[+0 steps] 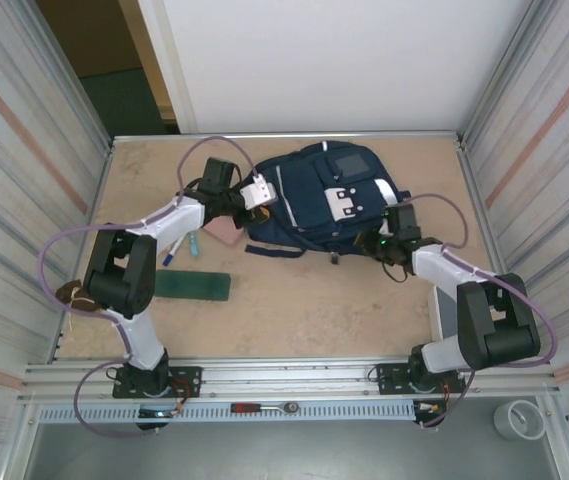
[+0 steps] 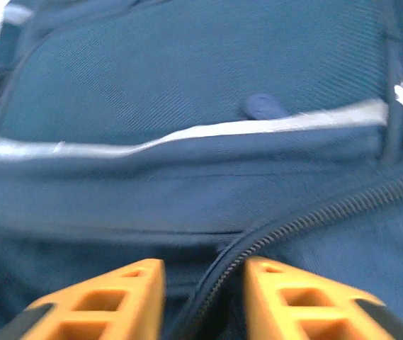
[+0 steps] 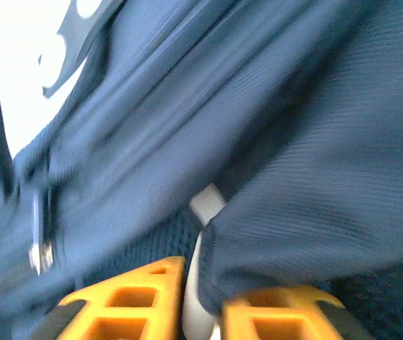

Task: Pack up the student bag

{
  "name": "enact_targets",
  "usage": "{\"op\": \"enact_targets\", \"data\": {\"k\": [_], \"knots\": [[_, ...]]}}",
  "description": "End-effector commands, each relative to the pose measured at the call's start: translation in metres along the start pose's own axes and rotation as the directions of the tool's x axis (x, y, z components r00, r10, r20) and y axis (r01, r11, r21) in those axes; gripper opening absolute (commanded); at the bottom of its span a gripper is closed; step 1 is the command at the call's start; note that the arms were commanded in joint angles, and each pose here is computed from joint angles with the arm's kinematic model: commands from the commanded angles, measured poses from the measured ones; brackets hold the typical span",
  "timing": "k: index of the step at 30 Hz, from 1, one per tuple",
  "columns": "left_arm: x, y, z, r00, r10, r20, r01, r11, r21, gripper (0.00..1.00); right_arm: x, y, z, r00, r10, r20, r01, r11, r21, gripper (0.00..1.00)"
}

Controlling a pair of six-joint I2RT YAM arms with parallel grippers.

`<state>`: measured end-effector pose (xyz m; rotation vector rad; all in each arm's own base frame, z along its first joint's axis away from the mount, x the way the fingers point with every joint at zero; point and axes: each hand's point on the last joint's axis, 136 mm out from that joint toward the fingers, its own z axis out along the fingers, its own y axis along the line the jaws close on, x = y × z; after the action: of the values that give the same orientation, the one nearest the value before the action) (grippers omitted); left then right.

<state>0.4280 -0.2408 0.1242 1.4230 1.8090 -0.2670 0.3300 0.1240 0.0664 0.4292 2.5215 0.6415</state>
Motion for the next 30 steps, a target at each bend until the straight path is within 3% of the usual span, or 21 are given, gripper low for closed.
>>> {"op": "enact_targets", "data": {"k": [1,3,6,12,18,21,27,30], "knots": [[-0.014,0.047,-0.014,1.000,-0.021,-0.006,0.019,0.973,-0.231,0.54,0.023,0.010,-0.008,0.990,-0.135,-0.052,0.136,0.990,0.035,0.32],[-0.017,0.051,-0.023,0.998,-0.048,0.033,0.056,0.954,-0.295,0.63,0.020,0.018,-0.019,0.976,-0.214,-0.035,0.216,0.975,0.044,0.38],[-0.021,0.052,-0.039,0.981,-0.157,0.110,0.186,0.919,-0.348,0.66,0.009,0.032,-0.041,0.960,-0.277,0.038,0.277,0.961,0.008,0.43],[-0.047,0.020,-0.042,0.873,-0.471,0.130,0.487,0.817,-0.308,0.68,-0.014,0.057,-0.058,0.952,-0.269,0.144,0.283,0.955,-0.089,0.46],[-0.080,-0.052,-0.017,0.847,-0.525,0.082,0.529,0.819,-0.220,0.69,-0.040,0.021,-0.033,0.994,-0.068,0.080,0.072,0.996,-0.051,0.43],[-0.090,-0.079,-0.004,0.808,-0.587,0.050,0.585,0.789,-0.186,0.69,-0.037,0.004,-0.017,0.999,0.020,0.029,-0.018,0.998,-0.066,0.38],[-0.096,-0.116,0.030,0.785,-0.617,-0.047,0.603,0.780,-0.164,0.65,-0.021,-0.012,-0.002,0.999,0.051,-0.005,-0.051,0.996,-0.066,0.34],[-0.104,-0.128,0.046,0.780,-0.622,-0.074,0.611,0.781,-0.125,0.58,-0.018,-0.018,-0.001,0.998,0.058,0.001,-0.057,0.996,-0.068,0.34]]}}
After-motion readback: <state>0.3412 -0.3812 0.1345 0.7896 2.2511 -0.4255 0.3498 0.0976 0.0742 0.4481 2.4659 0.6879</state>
